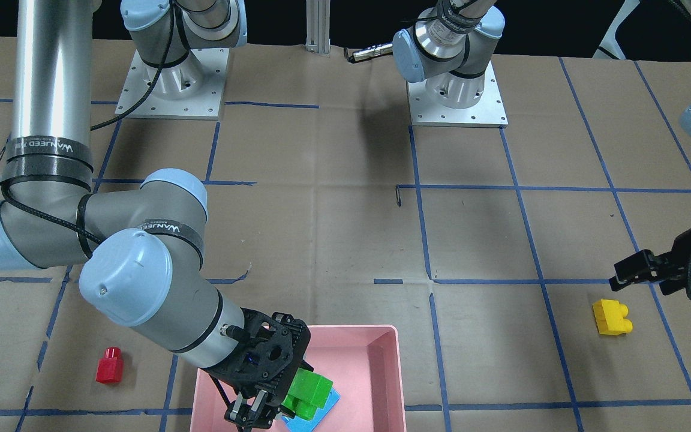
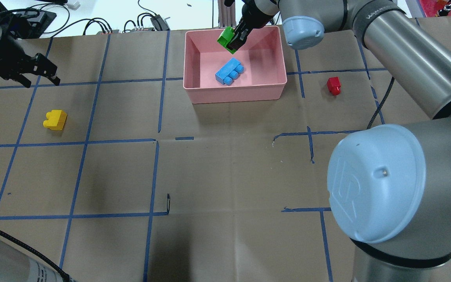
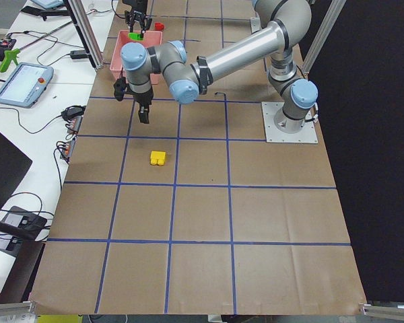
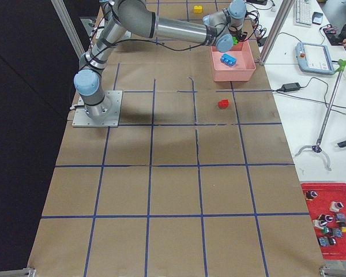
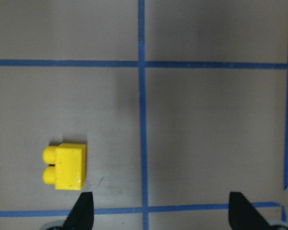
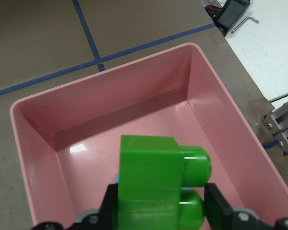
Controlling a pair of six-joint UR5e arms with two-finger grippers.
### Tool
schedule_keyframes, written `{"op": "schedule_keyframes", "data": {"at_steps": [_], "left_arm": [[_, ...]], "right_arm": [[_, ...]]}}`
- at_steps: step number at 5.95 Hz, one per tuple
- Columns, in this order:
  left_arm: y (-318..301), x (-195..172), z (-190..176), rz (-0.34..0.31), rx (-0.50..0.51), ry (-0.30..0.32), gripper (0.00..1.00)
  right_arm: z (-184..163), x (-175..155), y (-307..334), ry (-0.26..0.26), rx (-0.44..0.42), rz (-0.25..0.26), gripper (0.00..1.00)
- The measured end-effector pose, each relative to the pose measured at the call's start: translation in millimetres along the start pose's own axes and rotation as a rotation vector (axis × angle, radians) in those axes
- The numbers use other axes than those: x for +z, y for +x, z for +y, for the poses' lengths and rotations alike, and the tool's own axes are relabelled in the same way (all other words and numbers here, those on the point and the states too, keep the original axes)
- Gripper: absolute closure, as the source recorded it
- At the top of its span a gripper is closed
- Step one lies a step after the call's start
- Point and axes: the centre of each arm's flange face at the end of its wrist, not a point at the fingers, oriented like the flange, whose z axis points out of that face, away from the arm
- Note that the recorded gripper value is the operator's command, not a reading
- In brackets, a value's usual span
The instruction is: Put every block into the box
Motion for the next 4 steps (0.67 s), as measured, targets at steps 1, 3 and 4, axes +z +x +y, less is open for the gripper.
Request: {"op": "schedule_keyframes", "data": {"at_steps": [1,3,4], "left_arm": [[-31.6,13.3,13.5,-0.001,0.04,-0.001,0.0],[-68.4,60.6,7.7,-0.02,0.05,0.004,0.0],[-78.9,88.9,-0.5,-0.027,0.048,0.008,0.0]], "right_arm": [[-0.8,-1.6,-0.2,-0.004,-0.007,0.004,0.0],[-1.7,-4.1,-2.5,-0.001,-0.01,0.001,0.0],[-5.0,-11.2,-5.4,0.017,-0.007,-0.009,0.0]]}}
